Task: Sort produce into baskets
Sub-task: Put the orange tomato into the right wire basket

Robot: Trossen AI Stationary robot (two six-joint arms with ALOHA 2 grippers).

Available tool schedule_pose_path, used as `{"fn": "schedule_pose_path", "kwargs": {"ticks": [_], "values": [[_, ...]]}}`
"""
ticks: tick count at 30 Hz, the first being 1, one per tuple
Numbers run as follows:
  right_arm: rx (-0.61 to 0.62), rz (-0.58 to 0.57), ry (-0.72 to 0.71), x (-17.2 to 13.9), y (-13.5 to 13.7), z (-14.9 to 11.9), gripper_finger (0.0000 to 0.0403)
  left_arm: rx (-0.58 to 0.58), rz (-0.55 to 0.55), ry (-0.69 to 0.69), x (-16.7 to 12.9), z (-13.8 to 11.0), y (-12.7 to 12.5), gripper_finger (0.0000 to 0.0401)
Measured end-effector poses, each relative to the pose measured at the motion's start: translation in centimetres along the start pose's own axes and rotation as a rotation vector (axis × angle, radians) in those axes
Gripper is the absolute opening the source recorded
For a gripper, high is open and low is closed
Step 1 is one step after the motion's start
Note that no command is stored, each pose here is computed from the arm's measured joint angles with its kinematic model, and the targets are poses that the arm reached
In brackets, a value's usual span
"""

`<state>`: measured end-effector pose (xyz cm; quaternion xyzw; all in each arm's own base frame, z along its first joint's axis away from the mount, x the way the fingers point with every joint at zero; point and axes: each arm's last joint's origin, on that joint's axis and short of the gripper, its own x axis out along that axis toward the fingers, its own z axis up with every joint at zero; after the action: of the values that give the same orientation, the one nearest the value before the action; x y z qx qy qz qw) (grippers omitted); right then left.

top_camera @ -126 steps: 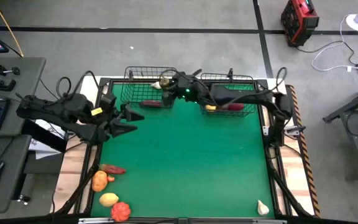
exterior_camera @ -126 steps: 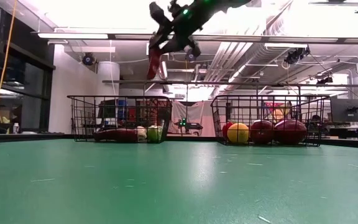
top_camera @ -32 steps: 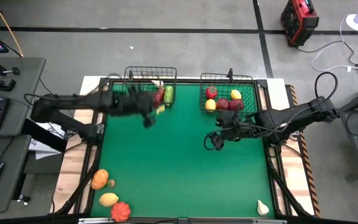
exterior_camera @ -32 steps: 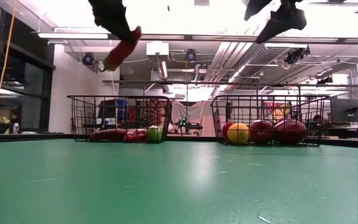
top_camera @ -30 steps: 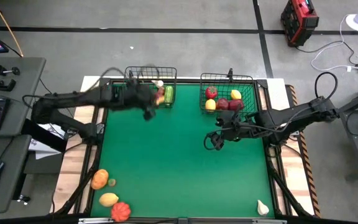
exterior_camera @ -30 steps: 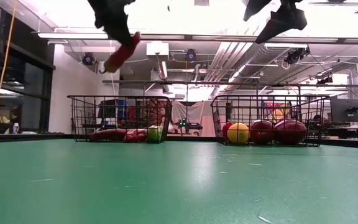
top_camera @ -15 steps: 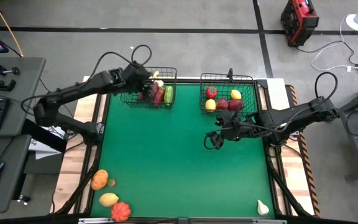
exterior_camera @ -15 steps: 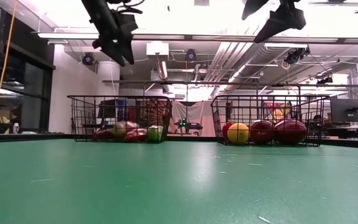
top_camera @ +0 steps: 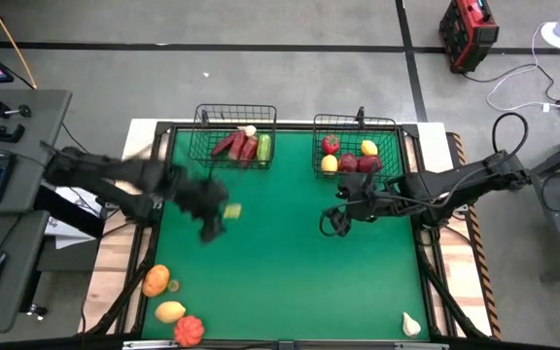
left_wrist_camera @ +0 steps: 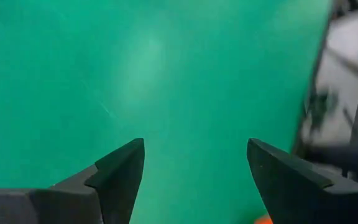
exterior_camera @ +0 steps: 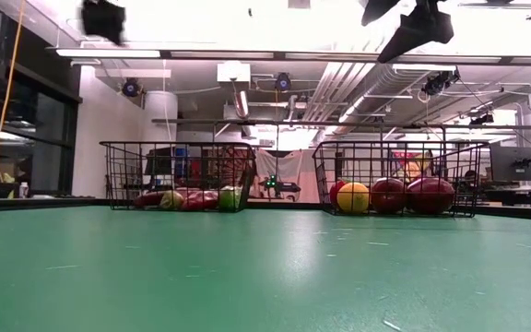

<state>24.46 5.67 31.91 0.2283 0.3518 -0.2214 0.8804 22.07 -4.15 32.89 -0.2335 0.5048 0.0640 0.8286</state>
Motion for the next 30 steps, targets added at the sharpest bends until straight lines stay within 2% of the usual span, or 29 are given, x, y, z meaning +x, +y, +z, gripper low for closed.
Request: {"fn": "schedule_pose_path", "kwargs": {"ticks": [5, 8, 11, 15, 20, 30], "values": [[-0.003, 0.001, -0.001, 0.0, 0.1, -0.1, 0.0326, 0.071, 0.025, 0.157, 3.0, -6.7, -5.1, 0.0272], [-0.003, 0.0, -0.002, 0.0, 0.1, -0.1, 0.0326, 0.121, 0.083, 0.261, 5.1, -10.6, -6.7, 0.0272], [-0.009, -0.003, -0.005, 0.0, 0.1, 0.0, 0.0326, 0.184, 0.171, 0.349, 7.1, -13.6, -7.2, 0.0272], [-0.017, -0.005, -0.005, 0.0, 0.0, 0.0, 0.0326, 0.24, 0.268, 0.441, 9.5, -15.1, -7.5, 0.0272], [-0.021, -0.005, -0.005, 0.0, 0.0, 0.0, 0.0326, 0.398, 0.271, 0.56, 11.6, -16.1, -7.8, 0.0272], [-0.018, -0.005, -0.005, 0.0, 0.0, 0.0, 0.0326, 0.58, 0.234, 0.602, 11.1, -19.0, -8.7, 0.0272]]}}
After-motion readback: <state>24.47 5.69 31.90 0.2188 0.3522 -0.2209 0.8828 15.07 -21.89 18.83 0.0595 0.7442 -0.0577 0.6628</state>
